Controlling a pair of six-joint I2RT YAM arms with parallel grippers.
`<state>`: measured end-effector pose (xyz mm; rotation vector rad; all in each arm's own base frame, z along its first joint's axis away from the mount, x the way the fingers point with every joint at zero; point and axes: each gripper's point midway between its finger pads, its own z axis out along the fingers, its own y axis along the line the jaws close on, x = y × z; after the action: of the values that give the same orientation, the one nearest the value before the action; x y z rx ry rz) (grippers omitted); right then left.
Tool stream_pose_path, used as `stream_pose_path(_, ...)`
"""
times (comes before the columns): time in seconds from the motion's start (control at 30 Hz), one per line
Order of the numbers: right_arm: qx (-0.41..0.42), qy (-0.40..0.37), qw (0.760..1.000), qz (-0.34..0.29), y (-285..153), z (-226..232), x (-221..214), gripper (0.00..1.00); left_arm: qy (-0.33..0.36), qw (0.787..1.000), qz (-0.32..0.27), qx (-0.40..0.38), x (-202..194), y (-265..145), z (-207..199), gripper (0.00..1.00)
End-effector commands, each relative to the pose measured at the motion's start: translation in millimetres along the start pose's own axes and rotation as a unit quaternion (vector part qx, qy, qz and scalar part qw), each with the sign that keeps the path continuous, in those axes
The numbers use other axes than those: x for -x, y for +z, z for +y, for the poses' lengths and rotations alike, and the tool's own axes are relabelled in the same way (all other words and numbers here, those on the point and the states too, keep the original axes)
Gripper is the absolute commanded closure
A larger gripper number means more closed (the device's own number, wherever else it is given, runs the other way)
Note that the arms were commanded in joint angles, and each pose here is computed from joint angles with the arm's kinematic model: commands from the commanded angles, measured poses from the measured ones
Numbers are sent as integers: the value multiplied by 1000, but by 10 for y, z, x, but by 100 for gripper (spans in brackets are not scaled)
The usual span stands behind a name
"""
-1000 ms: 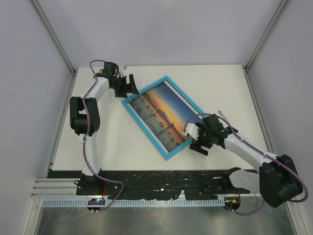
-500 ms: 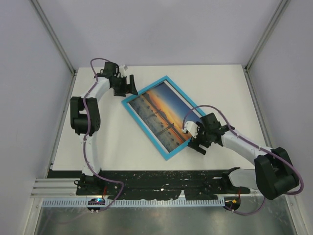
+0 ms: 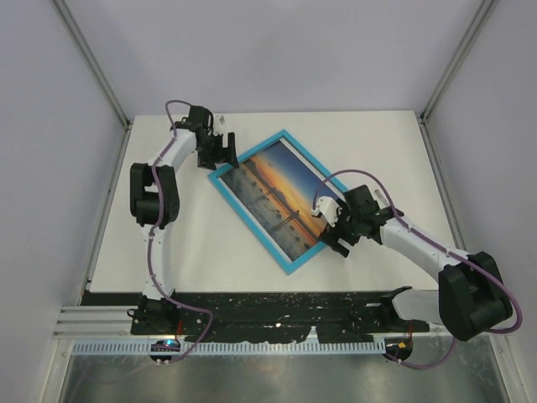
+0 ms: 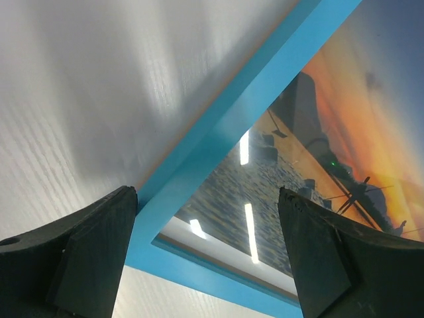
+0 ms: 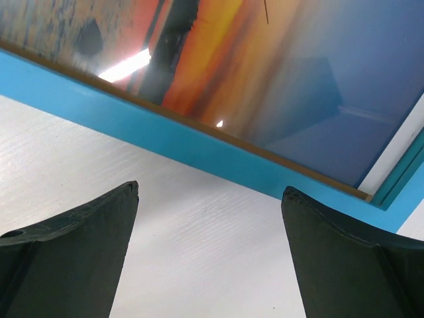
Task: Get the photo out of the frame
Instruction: Adjust the photo frame at the center of the board.
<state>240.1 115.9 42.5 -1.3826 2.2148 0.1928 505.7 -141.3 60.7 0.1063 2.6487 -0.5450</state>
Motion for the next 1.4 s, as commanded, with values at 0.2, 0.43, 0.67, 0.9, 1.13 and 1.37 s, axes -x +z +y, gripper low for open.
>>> stream_pose_path(0.2, 24, 6, 1000, 2, -2, 65, -22, 7, -44, 997, 53, -19, -224, 107, -113, 7)
stream_pose_path(0.43, 48, 44, 998, 20, -225, 10, -210, 7, -54, 995, 72, -32, -323, 85, -163, 7)
stream_pose_path(0.67, -9, 70, 996, 58, -41, -399, -441, 7, -56, 993, 95, -41, -536, 21, -187, 7)
stream_pose_path(0.9, -31, 100, 992, 75, 308, -723, -431, 8, -62, 989, 124, -52, -867, -94, -217, 7)
stream_pose_path(1.13, -56, 107, 989, 84, 430, -1154, -342, 8, -70, 981, 165, -81, -1347, -238, -339, 8)
stream_pose_path(1.37, -63, 122, 987, 83, 460, -1686, -217, 8, -69, 972, 204, -99, -1783, -360, -479, 8)
